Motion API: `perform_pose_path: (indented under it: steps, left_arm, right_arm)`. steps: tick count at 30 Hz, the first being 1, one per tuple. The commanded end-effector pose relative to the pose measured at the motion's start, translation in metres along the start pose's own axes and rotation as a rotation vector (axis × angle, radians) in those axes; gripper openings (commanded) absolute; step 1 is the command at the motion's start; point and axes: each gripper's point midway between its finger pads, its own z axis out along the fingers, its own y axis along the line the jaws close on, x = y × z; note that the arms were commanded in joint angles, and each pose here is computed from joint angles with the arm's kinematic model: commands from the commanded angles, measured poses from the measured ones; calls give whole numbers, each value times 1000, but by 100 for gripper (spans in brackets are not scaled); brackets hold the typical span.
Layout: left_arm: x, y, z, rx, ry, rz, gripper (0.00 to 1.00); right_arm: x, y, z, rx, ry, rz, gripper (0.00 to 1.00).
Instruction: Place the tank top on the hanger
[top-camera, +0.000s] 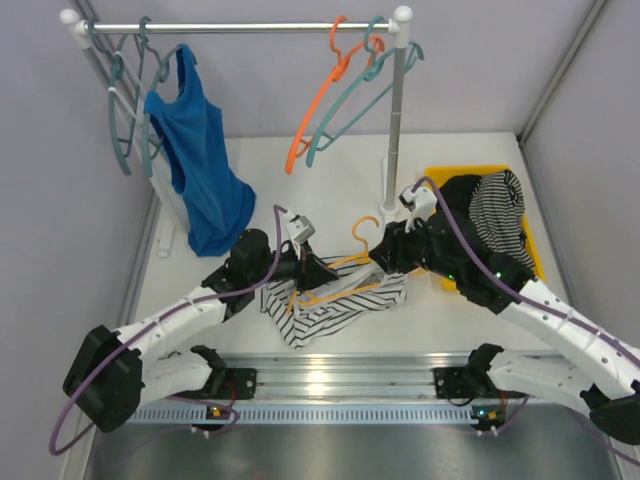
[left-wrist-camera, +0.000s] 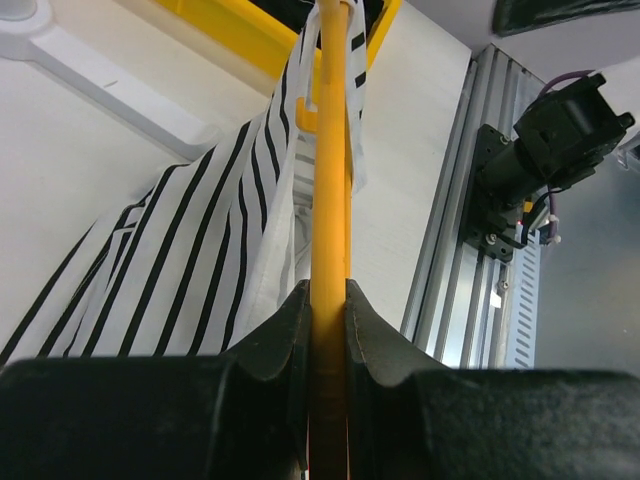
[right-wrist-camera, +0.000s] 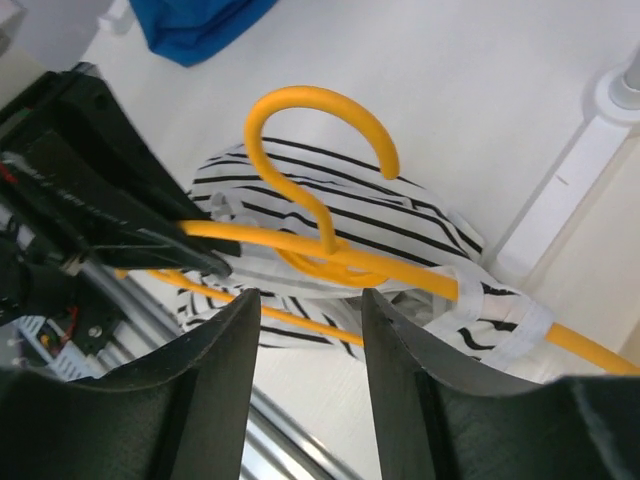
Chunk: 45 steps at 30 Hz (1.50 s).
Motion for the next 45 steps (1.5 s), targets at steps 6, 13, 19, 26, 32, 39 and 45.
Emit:
perform_pose_path:
  steps: [6,13,19,26,32,39,45]
  left_arm:
    - [-35,-13,3,37,-101,89,0]
    - [-34,-11,6,22,-91,85,0]
    - [-36,-10,9,14,-92,92,0]
    - [-36,-14,11,21,-93,94,0]
    - [-36,-13,11,13,-97,93,0]
    - [-39,-8,8,-30,-123,76,9]
    - [-45,3,5,-117,-154,18,39]
  right_arm:
    - [-27,-5,29,139,-111,-40,47]
    - [-25,-12,43,234,-128,-62,47]
    - [-22,-12,53,262,-143,-61,45]
    - [-16,-6,62,268,-147,-63,38]
    - [-9,-4,67,289,-145,-65,31]
    - [-5,-16,63,343,-164,-55,0]
    - [-4,-24,56,386,-179,-76,0]
